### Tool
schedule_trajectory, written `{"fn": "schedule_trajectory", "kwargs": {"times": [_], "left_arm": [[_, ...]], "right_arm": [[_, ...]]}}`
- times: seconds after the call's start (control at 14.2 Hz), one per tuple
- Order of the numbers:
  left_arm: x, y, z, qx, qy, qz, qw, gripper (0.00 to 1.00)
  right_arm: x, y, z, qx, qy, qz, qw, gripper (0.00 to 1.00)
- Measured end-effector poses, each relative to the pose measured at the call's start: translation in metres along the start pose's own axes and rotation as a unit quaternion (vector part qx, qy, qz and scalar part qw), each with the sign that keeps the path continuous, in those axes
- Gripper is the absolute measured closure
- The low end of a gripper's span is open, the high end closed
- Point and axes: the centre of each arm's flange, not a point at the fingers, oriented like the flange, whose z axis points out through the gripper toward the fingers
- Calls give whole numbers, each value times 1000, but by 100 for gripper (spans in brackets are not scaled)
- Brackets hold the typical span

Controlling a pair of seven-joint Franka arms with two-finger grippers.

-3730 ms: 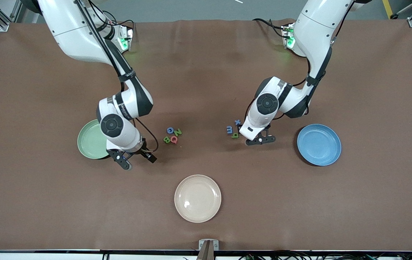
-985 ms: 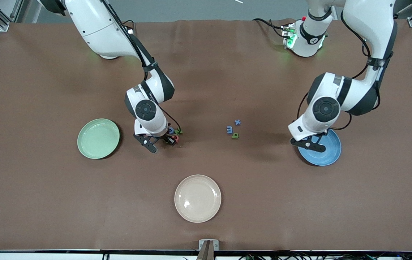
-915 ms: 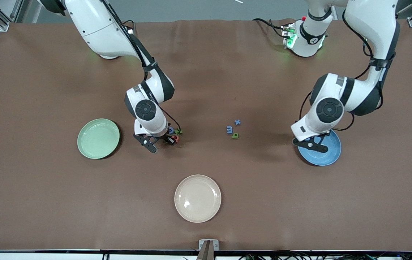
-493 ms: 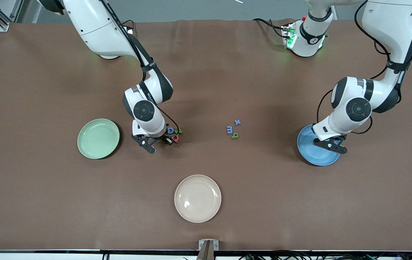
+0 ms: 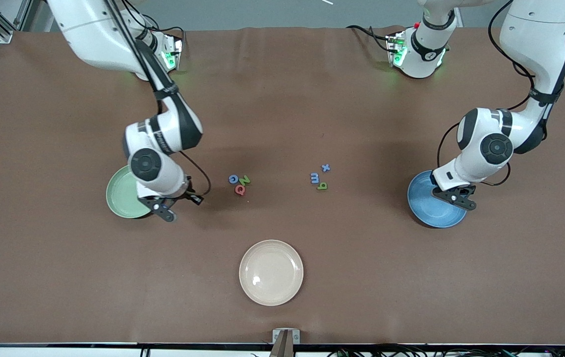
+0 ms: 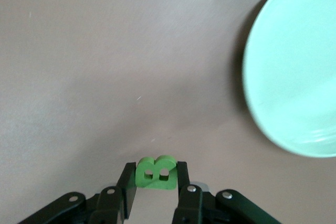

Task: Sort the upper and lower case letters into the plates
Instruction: 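Release the u on the blue plate while the right gripper carries B to green plate, then release the B on the green plate while the left gripper grasps the green d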

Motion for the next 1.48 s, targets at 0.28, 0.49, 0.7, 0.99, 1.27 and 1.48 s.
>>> {"fn": "schedule_trajectory", "kwargs": {"times": [0.28, 0.49, 0.7, 0.99, 1.27, 1.48], "left_arm": [[0, 0, 1, 0, 0, 0, 1000, 54], [12, 13, -18, 3, 16, 14, 1000, 25], [40, 53, -60, -3, 13, 3, 1000, 0], [81, 113, -117, -14, 4, -63, 998, 0], [113, 170, -121, -49, 10, -128, 991, 0], [132, 212, -109, -62, 2, -165, 984, 0]], "right_arm": [[22, 56, -9, -2, -11, -28, 1000, 65], [42, 104, -4, 2, -15, -50, 999, 65], [63, 152, 15, 16, -1, -69, 997, 65], [61, 171, 35, 23, 9, -75, 997, 65], [48, 176, 53, 31, 23, -78, 996, 65], [36, 182, 67, 23, 11, -80, 996, 65]]}}
